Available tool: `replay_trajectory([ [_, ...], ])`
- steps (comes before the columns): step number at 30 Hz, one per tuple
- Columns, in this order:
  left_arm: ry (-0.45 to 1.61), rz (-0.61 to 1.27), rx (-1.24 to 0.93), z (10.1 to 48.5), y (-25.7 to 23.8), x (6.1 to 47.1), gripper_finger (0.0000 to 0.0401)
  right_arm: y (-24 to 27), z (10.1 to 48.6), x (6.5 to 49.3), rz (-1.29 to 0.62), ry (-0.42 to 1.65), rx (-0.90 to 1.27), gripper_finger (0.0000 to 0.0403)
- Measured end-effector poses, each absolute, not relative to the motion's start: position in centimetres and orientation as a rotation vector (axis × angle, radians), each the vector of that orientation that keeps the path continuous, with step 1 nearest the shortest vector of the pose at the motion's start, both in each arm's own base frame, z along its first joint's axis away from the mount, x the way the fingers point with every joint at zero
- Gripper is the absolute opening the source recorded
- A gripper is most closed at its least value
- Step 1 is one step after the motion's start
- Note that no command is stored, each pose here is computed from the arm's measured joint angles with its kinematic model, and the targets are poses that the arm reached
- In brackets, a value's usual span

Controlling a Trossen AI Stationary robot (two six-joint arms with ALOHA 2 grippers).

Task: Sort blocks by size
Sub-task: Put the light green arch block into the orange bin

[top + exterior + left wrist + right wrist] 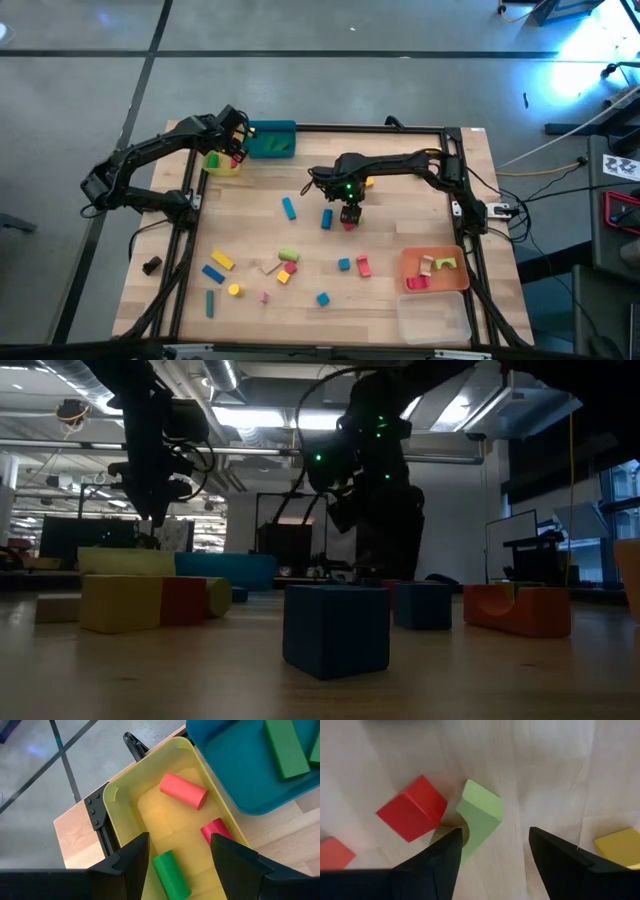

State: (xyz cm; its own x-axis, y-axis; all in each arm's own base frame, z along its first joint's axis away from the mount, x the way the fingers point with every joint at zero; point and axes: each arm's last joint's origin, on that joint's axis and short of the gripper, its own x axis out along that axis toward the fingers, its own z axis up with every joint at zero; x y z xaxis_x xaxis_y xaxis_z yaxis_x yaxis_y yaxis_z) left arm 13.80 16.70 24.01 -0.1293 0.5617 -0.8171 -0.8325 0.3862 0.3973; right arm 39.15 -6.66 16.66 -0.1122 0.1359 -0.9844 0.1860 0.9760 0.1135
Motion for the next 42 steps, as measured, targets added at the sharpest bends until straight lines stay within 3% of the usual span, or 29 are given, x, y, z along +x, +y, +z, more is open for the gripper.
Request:
replay_trajectory([
  [6,1.191,1.225,-0.294,24.0,16.7,13.8,0.0196,-6.6,15.1,38.7,-0.043,1.689,0.244,0.0198],
  [13,1.191,1.225,-0.293,24.0,16.7,13.8,0.0196,-6.7,15.0,38.3,-0.083,1.710,0.199,0.0053],
  [23,1.131,1.240,-0.290,24.2,17.0,14.1,0.0196,-6.6,19.9,36.0,-0.182,1.804,0.251,0.0065],
  [30,1.068,1.252,-0.284,24.5,17.4,14.5,0.0196,-5.3,24.8,33.2,-0.255,1.807,0.444,0.0051],
  [37,1.041,1.256,-0.281,24.6,17.5,14.6,0.0196,-0.6,29.4,30.5,-0.342,1.696,0.540,0.0053],
  [42,1.037,1.256,-0.280,24.6,17.6,14.6,0.0196,3.9,30.4,27.9,-0.440,1.669,0.575,0.0052],
])
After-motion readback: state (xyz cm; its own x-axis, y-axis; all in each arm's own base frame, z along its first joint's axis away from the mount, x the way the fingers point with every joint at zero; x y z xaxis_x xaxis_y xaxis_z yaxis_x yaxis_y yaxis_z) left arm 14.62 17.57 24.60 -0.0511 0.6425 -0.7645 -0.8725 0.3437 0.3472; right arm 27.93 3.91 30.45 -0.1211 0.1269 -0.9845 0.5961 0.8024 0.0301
